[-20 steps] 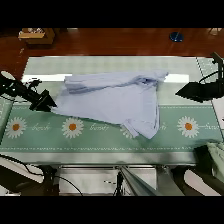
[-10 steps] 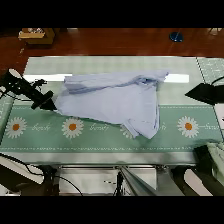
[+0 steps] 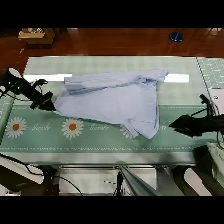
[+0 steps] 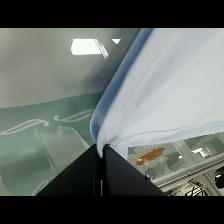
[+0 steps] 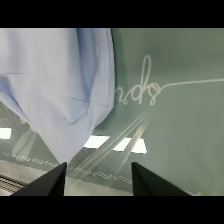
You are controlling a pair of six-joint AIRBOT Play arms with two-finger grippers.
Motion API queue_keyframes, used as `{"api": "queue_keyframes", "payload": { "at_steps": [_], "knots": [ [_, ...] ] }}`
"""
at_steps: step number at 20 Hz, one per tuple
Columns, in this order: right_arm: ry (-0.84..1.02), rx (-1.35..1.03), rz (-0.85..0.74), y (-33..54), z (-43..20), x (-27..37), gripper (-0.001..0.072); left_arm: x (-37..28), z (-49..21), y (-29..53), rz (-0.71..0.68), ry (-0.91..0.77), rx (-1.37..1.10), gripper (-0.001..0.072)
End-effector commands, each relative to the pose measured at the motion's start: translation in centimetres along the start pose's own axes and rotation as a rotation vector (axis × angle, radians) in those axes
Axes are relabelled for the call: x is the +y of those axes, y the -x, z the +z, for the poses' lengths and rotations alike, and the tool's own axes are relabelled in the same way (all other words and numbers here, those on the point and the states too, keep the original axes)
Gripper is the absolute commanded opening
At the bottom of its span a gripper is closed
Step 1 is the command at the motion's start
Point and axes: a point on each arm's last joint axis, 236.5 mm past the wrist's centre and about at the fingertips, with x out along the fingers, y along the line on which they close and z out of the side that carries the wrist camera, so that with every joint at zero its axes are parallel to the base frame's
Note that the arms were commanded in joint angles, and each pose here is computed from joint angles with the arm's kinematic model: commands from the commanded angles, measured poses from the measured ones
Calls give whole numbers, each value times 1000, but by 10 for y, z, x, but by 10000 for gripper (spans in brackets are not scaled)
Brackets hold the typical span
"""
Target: Fold the shirts.
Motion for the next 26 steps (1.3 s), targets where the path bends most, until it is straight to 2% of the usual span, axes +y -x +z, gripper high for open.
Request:
{"api": "queue_keyframes", "payload": {
  "at_steps": [1, 9, 18, 19, 20, 22, 24, 26],
  "knots": [
    [-66, -6, 18, -25, -11, -12, 486, -2, -4, 2, -6, -5, 9, 25],
    [-162, -172, 60, -34, 22, -12, 486, -11, -2, 3, -42, -9, 2, 25],
    [-135, -56, 44, -96, 13, 12, 478, -11, -2, 3, -42, -20, 0, 25],
    [-141, -64, 39, -99, 16, 11, 431, -11, -2, 3, -42, -25, 1, 24],
    [-148, -74, 31, -101, 19, 8, 312, -11, -3, 3, -43, -27, 3, 24],
    [-155, -94, 31, -97, 23, 7, 149, -12, -2, 6, -41, -44, -2, 24],
    [-157, -114, 53, -86, 26, 10, 59, -16, 4, 18, -35, -65, -25, 23],
    [-122, -163, 89, -64, 31, 21, 28, -28, 13, 44, -32, -108, -79, 23]
  ]
}}
